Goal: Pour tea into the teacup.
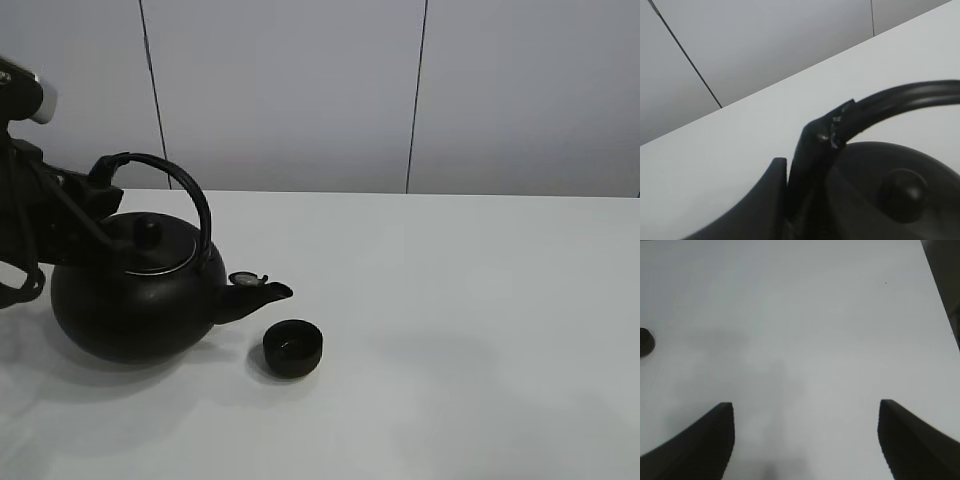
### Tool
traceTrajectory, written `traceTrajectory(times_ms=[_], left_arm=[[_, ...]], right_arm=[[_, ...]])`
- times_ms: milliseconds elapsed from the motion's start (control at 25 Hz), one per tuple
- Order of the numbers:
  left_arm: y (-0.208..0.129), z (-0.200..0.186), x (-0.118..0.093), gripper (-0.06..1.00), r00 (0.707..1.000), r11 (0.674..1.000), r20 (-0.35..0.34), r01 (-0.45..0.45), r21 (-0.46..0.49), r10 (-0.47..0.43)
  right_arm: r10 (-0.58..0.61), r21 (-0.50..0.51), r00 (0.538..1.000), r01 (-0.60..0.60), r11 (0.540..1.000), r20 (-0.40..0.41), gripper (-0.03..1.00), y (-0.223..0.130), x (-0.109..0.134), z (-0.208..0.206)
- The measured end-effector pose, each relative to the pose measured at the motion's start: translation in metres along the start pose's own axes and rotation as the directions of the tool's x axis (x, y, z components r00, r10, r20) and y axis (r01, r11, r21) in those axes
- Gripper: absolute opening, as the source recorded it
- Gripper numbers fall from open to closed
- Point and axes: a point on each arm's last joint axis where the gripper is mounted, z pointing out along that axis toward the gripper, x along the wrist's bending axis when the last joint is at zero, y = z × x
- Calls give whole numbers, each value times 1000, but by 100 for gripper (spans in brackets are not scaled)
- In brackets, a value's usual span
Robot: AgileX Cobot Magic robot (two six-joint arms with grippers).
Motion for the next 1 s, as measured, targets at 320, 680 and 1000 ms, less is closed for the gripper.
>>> traceTrajectory(times_ms=[320, 680, 1000], left_arm=[[-1, -1, 1, 13, 1000, 1000, -2, -8, -3, 8], [-1, -1, 1, 13, 997, 997, 2, -83, -9, 83], [-1, -1, 1, 13, 995, 995, 2, -97, -9, 97]], right_arm=[[0, 0, 1000, 0, 1000, 0, 55, 0, 0, 0], [0, 0, 1000, 0, 1000, 0, 55, 0, 0, 0], [0, 0, 1000, 0, 1000, 0, 55, 0, 0, 0]])
